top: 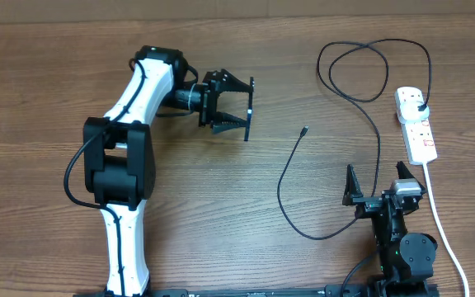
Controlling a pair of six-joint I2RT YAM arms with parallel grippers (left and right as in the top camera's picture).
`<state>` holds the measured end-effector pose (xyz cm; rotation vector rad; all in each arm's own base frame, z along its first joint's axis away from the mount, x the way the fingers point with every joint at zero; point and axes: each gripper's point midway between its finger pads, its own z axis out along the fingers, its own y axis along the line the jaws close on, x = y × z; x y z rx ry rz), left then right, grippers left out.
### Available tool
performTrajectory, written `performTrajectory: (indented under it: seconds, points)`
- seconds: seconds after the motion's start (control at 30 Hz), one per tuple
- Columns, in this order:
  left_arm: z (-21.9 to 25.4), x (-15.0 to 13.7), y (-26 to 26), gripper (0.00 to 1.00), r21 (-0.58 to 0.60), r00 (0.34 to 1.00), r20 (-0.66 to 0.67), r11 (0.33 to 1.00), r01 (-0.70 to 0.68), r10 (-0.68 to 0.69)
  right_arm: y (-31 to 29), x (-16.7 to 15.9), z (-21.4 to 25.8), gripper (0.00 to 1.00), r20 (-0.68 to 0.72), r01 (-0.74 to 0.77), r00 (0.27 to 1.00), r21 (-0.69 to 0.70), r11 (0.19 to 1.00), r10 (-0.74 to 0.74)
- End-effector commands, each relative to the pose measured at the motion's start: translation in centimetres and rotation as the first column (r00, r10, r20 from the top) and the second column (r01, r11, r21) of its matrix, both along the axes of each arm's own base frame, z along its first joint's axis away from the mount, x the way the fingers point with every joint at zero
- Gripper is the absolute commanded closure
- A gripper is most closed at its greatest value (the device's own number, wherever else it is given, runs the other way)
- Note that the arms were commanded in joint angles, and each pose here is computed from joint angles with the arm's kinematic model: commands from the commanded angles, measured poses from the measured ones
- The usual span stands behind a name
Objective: Plug charger to phone and switch on socket
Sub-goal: 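Hold the phone upright with the left gripper above the table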
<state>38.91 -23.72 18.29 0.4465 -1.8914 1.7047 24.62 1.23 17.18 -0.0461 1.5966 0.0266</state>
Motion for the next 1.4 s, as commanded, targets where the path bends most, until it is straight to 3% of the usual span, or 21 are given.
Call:
performTrajectory:
  seconds: [0.0,1.37]
  points:
    - [1.32,1.13,0.68,0.22,-0.059,0.999,0.012,0.998,-0.039,0.04,-0.2,0.02,-0.16,0.0,0.005,0.01,1.0,0.005,1.0,-0.01]
    - [1.44,1.16,1.35,0.2,-0.051,0.998,-0.031,0.997,-0.057,0.055,-0.2,0.02,-0.16,0.0,0.005,0.01,1.0,0.005,1.0,-0.01]
